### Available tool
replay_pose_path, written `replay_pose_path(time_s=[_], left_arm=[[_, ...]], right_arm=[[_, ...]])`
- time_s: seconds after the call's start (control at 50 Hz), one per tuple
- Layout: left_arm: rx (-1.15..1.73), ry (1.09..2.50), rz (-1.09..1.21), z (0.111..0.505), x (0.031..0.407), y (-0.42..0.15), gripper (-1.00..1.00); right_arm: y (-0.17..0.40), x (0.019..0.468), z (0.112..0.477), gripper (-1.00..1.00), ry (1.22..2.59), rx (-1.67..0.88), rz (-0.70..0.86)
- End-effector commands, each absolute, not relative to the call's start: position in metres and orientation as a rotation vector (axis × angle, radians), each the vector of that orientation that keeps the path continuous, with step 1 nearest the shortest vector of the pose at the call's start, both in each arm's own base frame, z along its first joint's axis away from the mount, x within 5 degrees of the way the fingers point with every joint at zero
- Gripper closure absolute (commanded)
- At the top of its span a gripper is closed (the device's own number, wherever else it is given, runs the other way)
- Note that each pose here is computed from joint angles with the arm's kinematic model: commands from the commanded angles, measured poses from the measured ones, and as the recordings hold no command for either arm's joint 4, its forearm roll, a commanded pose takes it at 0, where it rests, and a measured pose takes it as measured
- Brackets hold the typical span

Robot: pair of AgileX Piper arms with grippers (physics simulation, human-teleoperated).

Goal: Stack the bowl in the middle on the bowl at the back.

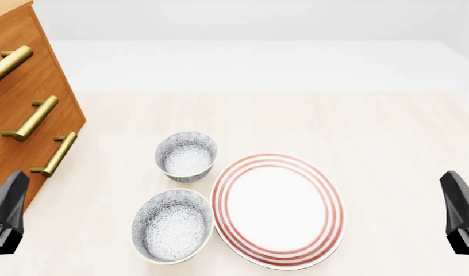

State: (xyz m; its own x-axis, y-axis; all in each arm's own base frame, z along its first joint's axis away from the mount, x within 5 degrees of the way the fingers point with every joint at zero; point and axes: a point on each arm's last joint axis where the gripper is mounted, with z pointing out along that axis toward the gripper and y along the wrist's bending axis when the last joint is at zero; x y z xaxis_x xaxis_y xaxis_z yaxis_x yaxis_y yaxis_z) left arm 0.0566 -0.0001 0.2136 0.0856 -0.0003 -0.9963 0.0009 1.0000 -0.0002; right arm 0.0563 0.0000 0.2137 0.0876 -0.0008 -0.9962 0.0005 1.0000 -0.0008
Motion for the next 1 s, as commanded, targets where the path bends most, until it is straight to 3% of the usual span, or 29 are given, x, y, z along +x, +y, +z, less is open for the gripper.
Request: replay_pose_path(time_s=[0.02, 0.46, 0.68, 0.8, 0.92, 1.0], left_arm=[[0.004, 1.491, -0.004, 0.215, 0.059, 0.000, -1.00], [0.055, 1.537, -0.016, 0.220, 0.069, -0.003, -1.00], [0.083, 1.548, -0.066, 0.266, 0.068, -0.006, -1.00], [0.072, 1.658, -0.103, 0.279, 0.085, -0.010, -1.00], [0.135, 1.885, -0.210, 0.273, 0.111, -0.025, -1.00], [0.136, 1.919, -0.239, 0.276, 0.114, -0.029, -1.00]], right_arm=[[0.000, 0.056, 0.214, -1.00, 1.483, 0.001, -0.003], [-0.001, 0.056, 0.215, -1.00, 1.467, -0.002, -0.027], [-0.001, 0.056, 0.216, -1.00, 1.458, -0.003, -0.025], [0.000, 0.056, 0.217, -1.00, 1.454, -0.005, -0.019], [0.000, 0.056, 0.217, -1.00, 1.454, -0.006, -0.012], [0.000, 0.056, 0.216, -1.00, 1.457, -0.007, -0.009]])
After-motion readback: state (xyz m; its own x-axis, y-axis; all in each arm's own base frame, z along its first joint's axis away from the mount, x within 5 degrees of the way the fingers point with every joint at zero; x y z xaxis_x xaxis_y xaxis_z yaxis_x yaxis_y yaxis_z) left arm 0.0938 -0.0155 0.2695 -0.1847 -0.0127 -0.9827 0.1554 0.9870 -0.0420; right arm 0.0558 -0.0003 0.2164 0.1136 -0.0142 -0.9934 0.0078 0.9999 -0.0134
